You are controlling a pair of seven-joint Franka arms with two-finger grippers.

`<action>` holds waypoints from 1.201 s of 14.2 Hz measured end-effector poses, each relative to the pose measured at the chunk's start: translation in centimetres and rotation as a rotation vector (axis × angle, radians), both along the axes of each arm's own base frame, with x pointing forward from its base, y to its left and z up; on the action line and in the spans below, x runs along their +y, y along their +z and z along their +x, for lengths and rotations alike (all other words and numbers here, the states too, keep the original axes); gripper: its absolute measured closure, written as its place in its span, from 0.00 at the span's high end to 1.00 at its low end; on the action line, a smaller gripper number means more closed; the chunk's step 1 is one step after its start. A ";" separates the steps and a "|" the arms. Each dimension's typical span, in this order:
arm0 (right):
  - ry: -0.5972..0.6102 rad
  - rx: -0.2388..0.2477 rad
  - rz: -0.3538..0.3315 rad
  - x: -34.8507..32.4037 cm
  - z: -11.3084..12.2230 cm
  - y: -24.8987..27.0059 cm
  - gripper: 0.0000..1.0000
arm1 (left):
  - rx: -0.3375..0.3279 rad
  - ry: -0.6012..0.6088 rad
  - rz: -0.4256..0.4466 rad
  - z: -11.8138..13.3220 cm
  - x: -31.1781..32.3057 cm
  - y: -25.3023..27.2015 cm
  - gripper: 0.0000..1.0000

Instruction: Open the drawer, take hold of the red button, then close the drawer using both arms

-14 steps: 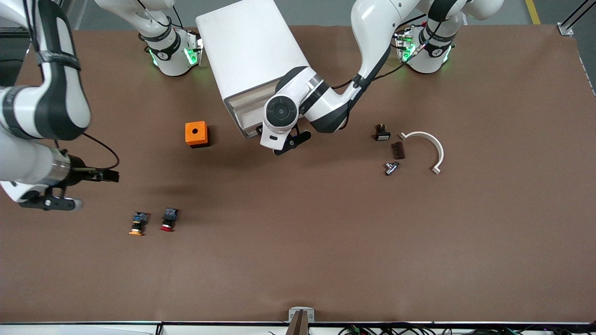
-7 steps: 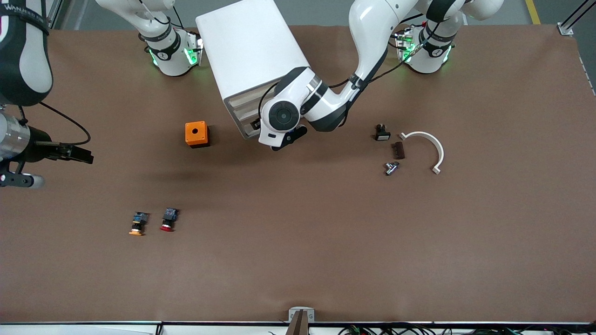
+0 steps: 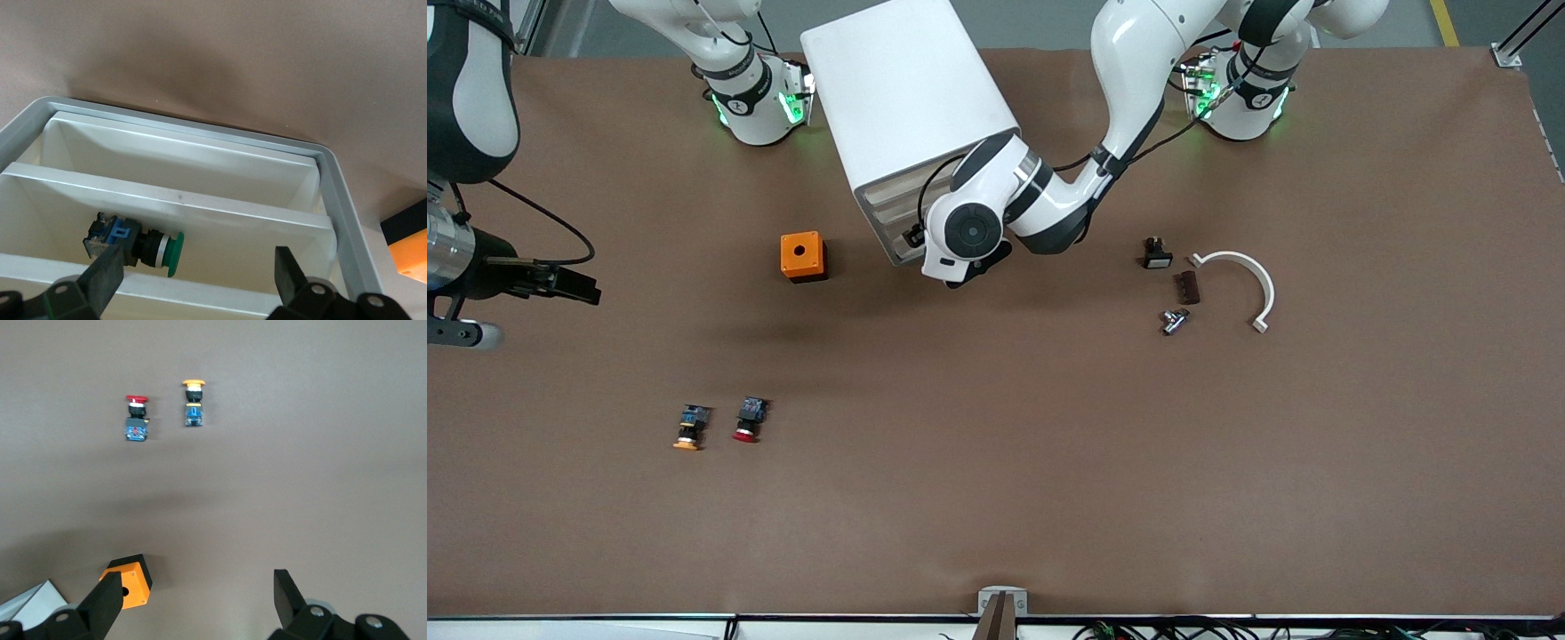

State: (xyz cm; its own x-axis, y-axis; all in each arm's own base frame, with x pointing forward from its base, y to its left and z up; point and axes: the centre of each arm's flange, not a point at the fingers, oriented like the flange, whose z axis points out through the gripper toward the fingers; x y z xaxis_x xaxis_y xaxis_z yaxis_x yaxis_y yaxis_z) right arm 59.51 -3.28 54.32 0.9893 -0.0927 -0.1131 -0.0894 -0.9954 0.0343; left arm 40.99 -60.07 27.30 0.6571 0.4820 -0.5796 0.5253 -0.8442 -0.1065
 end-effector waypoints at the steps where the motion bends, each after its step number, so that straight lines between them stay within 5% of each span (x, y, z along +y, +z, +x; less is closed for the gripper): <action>1: 0.005 -0.006 0.000 0.3 0.0 1.2 1.00 | 0.000 0.000 0.000 0.0 0.0 0.0 1.00; 6: 0.006 -0.009 0.000 0.4 0.1 2.3 1.00 | -0.044 0.036 -0.009 2.5 0.9 1.2 1.00; 8: 0.008 0.047 0.004 0.7 -0.6 2.0 1.00 | -0.093 0.074 -0.017 5.1 2.3 3.2 1.00; 14: 0.019 0.011 0.030 1.7 -1.9 5.3 1.00 | -0.391 0.117 -0.067 11.5 10.5 20.8 1.00; 17: 0.019 0.004 0.039 1.8 -3.0 6.1 1.00 | -0.445 0.053 -0.083 12.4 17.0 28.4 0.99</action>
State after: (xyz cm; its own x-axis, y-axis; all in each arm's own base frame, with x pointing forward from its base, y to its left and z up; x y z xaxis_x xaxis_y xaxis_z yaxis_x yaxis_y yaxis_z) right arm 56.54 -1.46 60.41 0.9903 -0.0695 -0.1199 -0.0704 -0.9975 -0.0038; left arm 53.36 -43.05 55.73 0.8265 0.4859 -0.2841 0.5477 -0.8108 0.2066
